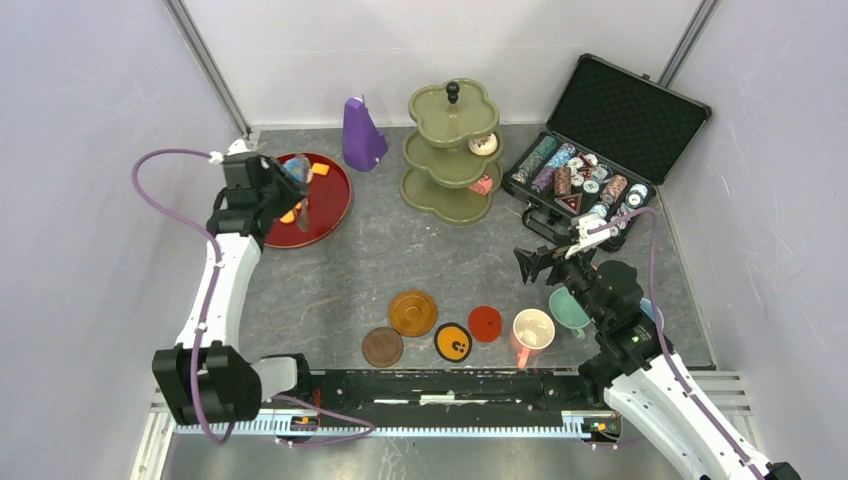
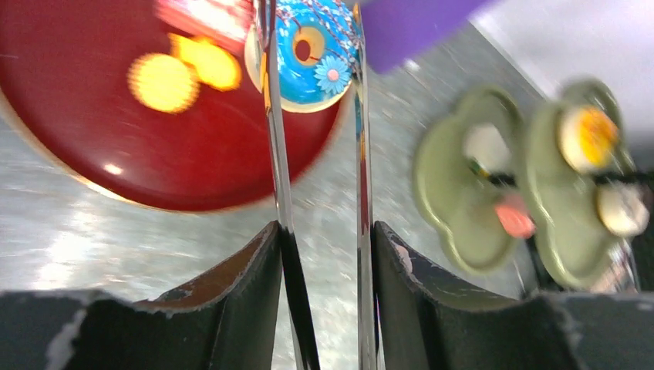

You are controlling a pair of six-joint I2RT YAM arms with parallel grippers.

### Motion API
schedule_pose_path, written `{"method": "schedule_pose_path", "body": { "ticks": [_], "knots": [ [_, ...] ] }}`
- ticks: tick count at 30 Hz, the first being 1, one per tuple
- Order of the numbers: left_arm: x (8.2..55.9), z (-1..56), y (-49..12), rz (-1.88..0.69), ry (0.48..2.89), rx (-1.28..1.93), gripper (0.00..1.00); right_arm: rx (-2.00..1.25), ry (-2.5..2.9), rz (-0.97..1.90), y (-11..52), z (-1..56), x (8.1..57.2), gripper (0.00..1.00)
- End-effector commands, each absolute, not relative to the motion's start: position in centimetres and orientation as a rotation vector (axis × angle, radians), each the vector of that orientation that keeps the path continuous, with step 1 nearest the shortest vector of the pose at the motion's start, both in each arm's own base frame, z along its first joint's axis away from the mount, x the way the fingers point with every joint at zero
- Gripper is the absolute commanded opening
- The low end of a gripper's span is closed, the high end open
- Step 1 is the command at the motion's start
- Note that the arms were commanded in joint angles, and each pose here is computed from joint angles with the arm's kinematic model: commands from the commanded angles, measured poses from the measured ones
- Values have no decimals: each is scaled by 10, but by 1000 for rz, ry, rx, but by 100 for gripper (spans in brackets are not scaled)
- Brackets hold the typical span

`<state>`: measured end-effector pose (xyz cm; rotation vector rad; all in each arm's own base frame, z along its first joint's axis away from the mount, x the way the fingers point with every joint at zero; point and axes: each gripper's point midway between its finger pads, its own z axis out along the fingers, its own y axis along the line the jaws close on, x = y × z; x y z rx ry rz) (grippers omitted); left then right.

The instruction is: Serve the afternoon tea

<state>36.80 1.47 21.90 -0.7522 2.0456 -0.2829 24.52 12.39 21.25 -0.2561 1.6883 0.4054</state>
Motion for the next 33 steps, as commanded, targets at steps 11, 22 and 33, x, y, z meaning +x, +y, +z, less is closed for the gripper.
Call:
{"method": "schedule_pose_path", "body": {
  "ticks": [11,22,33],
  "knots": [
    [316,283,-233,-866,1913,-48,51,-243,1631,439,129,232,250,98],
    [332,280,-298,-829,1952,152,51,-221,1628,413,120,235,244,98],
    [367,272,-305,-708,1967,127,51,-220,1634,369,112,237,243,98]
  ]
}}
